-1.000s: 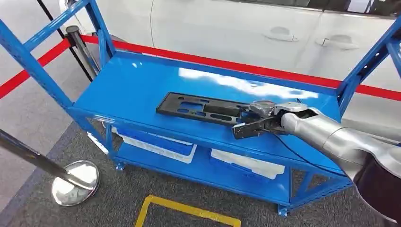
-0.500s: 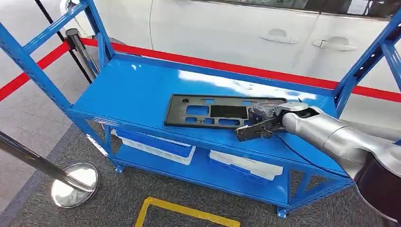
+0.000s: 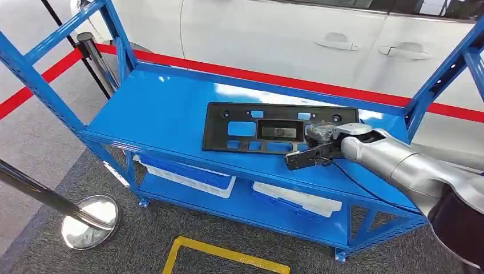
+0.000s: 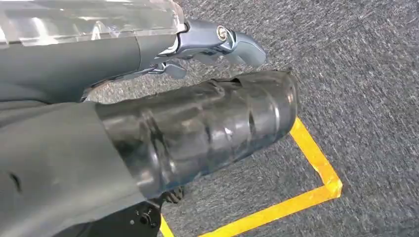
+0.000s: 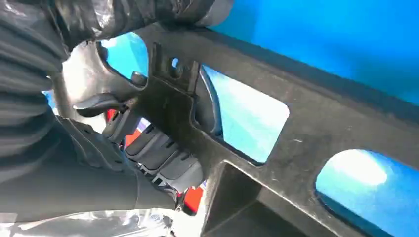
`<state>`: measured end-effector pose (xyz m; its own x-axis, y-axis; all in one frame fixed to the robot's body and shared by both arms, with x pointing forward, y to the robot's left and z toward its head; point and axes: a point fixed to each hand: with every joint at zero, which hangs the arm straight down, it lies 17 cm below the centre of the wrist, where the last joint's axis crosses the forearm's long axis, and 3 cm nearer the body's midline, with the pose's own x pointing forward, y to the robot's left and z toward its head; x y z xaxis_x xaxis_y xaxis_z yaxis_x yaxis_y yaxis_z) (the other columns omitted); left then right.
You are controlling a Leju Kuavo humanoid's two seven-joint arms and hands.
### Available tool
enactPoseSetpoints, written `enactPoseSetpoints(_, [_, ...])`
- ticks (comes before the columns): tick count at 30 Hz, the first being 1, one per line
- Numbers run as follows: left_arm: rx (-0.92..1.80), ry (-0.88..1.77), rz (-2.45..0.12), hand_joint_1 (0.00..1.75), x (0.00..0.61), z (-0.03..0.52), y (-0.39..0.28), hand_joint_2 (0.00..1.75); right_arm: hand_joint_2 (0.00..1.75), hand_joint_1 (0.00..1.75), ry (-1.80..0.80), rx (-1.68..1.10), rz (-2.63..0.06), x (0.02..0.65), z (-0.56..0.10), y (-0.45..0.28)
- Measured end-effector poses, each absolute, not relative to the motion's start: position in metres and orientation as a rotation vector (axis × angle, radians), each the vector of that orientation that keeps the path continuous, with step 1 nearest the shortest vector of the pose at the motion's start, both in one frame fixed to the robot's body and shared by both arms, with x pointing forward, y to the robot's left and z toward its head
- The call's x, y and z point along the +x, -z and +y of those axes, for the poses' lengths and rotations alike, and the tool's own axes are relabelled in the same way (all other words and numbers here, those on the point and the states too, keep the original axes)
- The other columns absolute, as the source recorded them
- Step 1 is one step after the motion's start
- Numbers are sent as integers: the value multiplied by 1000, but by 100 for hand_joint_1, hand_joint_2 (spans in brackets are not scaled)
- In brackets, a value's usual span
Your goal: Take the parts from the cabinet and place them on the table.
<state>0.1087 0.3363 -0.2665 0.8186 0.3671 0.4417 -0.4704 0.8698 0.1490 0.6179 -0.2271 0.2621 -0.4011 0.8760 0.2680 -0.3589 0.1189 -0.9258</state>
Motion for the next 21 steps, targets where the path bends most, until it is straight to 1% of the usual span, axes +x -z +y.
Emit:
enactPoseSetpoints(7, [259,-443,-421,0,109,336,266,0,175,175,-1489,-590,-1398,622,-225,-291])
enactPoseSetpoints(21, [259,-441,-424,0,110,336,266,0,175,175,-1491,-592,-1413,620,-225,-297])
